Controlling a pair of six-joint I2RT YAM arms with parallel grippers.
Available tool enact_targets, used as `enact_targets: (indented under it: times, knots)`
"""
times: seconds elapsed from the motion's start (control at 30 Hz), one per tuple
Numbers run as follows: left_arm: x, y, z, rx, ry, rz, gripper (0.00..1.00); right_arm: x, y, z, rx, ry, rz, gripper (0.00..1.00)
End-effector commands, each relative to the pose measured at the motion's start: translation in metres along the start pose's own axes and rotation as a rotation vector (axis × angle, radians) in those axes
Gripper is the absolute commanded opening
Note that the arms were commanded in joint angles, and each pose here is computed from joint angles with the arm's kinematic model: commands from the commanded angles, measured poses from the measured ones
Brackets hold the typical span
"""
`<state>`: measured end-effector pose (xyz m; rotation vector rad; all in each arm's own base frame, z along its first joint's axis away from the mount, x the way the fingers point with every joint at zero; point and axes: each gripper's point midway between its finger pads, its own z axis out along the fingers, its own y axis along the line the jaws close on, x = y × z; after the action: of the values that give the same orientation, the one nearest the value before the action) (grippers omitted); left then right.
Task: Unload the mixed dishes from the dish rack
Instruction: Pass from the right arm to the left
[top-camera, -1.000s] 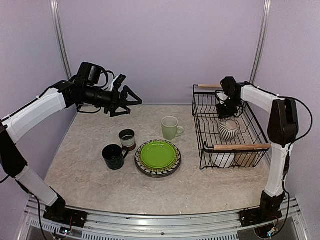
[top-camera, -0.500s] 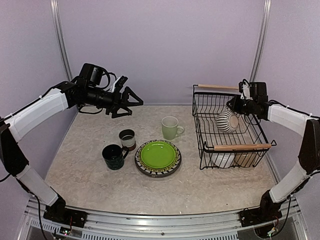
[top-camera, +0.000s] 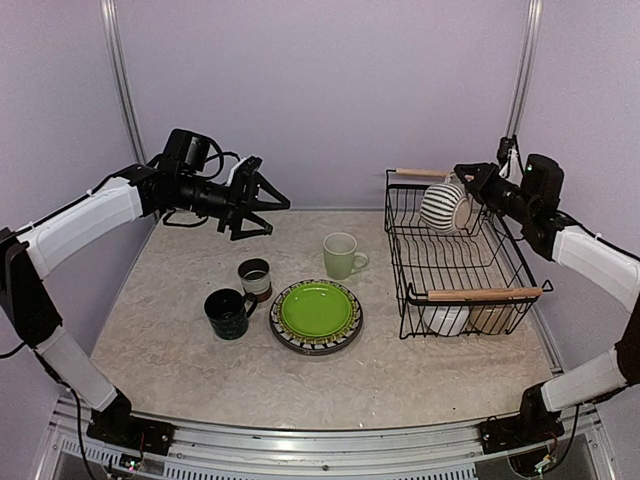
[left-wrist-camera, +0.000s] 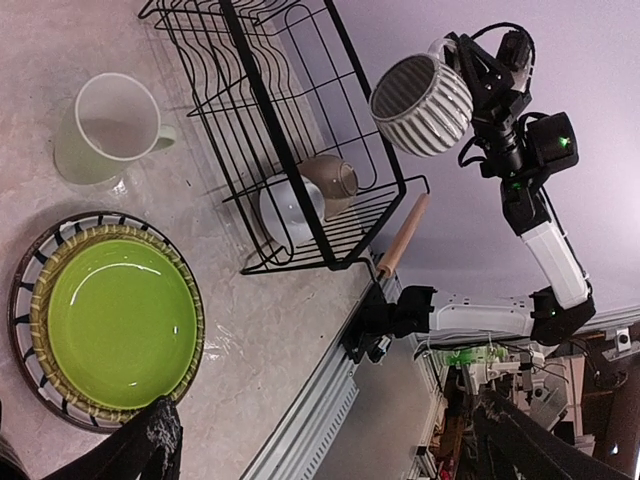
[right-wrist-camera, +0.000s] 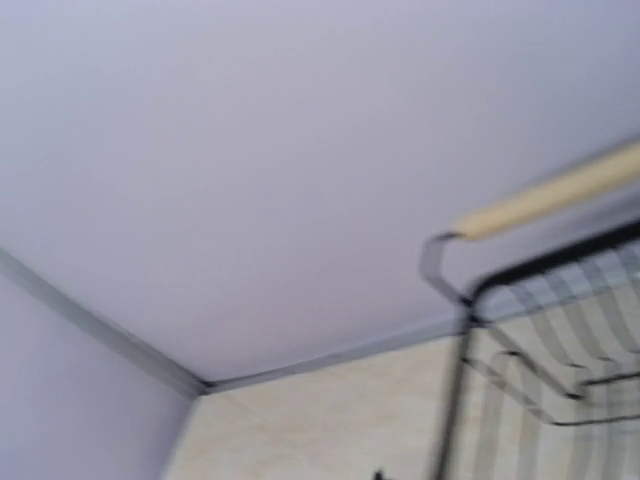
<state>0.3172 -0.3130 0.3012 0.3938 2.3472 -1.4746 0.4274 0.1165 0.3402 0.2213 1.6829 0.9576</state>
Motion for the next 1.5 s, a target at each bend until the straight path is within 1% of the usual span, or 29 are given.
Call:
enact_targets:
  times: [0.0,0.07,0.17,0.27,0.33,0.47,0.57,0.67,0.87,1.0,1.2,1.33,1.47]
  knots:
    - [-0.004,-0.007,-0.004,0.085,0.007,0.007,0.96,-0.010,0.087,-0.013,-0.221,-0.060,-0.003,0.00]
    - [-0.005,-0.011,-0.006,0.114,0.008,0.016,0.96,0.001,0.117,-0.011,-0.286,-0.047,-0.029,0.00]
    - [-0.006,-0.023,-0.012,0.188,0.013,0.036,0.96,0.014,0.148,-0.006,-0.334,-0.020,-0.044,0.00]
    - [-0.009,-0.028,-0.020,0.221,-0.014,0.073,0.96,0.034,0.176,0.005,-0.384,0.033,-0.044,0.00]
    - [-0.015,-0.030,-0.031,0.236,-0.043,0.070,0.96,0.051,0.195,0.014,-0.432,0.071,-0.044,0.00]
    - [-0.026,-0.032,-0.055,0.305,-0.082,0.049,0.97,0.091,0.219,0.034,-0.525,0.153,-0.017,0.00]
    - [-0.026,-0.042,-0.062,0.383,-0.051,0.042,0.97,0.111,0.235,0.046,-0.608,0.223,-0.002,0.00]
    - [-0.022,-0.046,-0.057,0.432,-0.005,0.044,0.96,0.130,0.245,0.056,-0.640,0.281,-0.002,0.00]
    - [-0.010,-0.048,-0.034,0.536,0.092,-0.014,0.89,0.151,0.257,0.063,-0.688,0.295,0.035,0.00]
    - [0.000,-0.048,-0.017,0.535,0.139,-0.042,0.86,0.156,0.260,0.065,-0.714,0.297,0.073,0.00]
    - [0.013,-0.058,-0.005,0.544,0.178,-0.018,0.85,0.163,0.266,0.070,-0.737,0.308,0.101,0.00]
    - [0.021,-0.064,0.000,0.554,0.204,-0.011,0.78,0.168,0.271,0.068,-0.765,0.306,0.124,0.00]
    - [0.031,-0.075,0.005,0.574,0.235,0.016,0.63,0.170,0.270,0.068,-0.766,0.292,0.142,0.00]
